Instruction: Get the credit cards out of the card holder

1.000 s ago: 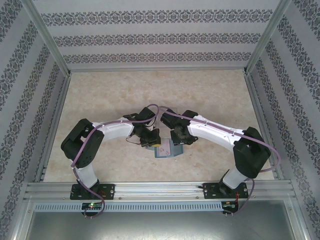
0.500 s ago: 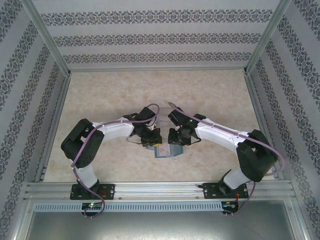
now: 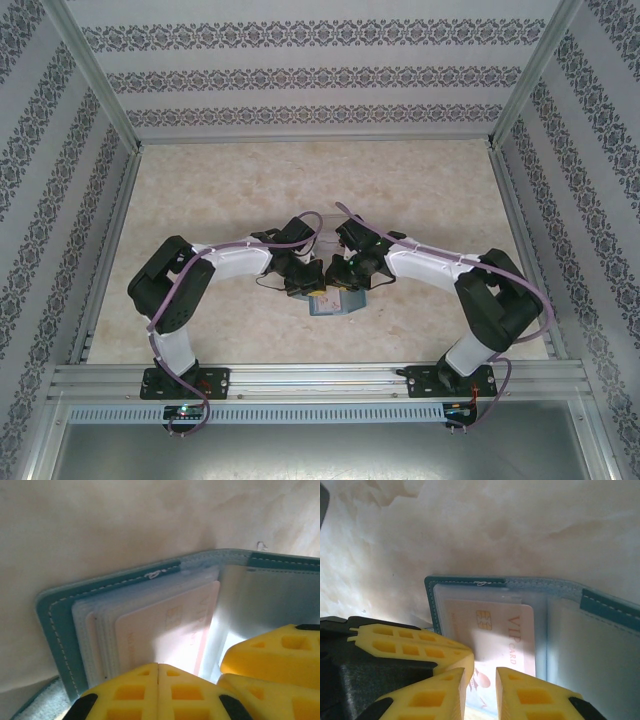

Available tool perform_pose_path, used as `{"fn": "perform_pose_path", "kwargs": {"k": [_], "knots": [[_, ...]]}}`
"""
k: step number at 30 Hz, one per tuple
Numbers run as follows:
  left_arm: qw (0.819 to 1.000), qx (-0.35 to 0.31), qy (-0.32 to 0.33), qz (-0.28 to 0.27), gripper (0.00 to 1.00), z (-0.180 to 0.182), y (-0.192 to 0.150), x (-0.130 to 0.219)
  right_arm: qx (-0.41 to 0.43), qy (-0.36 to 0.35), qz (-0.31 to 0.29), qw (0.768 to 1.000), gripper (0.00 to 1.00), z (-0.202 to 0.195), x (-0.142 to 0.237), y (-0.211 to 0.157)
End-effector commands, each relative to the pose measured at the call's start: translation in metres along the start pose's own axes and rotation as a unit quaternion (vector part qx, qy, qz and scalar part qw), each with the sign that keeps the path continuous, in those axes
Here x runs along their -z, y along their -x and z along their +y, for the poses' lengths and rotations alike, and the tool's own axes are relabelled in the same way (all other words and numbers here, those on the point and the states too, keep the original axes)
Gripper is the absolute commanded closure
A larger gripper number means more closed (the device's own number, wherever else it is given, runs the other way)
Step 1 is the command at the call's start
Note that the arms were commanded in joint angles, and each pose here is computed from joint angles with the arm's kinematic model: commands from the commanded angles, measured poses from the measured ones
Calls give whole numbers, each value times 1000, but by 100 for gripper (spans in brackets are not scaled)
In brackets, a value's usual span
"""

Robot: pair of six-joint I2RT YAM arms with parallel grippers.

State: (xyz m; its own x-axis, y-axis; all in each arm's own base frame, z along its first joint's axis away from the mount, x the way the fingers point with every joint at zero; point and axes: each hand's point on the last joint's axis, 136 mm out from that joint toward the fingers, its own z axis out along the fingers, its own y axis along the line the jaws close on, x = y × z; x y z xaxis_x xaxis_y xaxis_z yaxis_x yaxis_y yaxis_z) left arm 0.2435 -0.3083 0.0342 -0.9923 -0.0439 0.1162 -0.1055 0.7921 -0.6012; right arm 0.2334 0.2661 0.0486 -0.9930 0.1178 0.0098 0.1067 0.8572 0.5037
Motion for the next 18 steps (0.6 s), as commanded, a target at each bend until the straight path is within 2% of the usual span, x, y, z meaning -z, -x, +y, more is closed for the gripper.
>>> {"fn": "perform_pose_path", "kwargs": {"k": [1, 8, 18], "knots": [[1000, -6, 14, 4, 100, 6, -5, -5, -15, 0, 11, 1000, 77, -8, -10, -1], [999, -7, 40, 5, 100, 17, -5, -5, -16, -11, 15, 1000, 69, -18, -16, -2], [999, -5, 34, 4, 100, 14, -5, -5, -23, -14, 25, 999, 68, -25, -24, -4]]}}
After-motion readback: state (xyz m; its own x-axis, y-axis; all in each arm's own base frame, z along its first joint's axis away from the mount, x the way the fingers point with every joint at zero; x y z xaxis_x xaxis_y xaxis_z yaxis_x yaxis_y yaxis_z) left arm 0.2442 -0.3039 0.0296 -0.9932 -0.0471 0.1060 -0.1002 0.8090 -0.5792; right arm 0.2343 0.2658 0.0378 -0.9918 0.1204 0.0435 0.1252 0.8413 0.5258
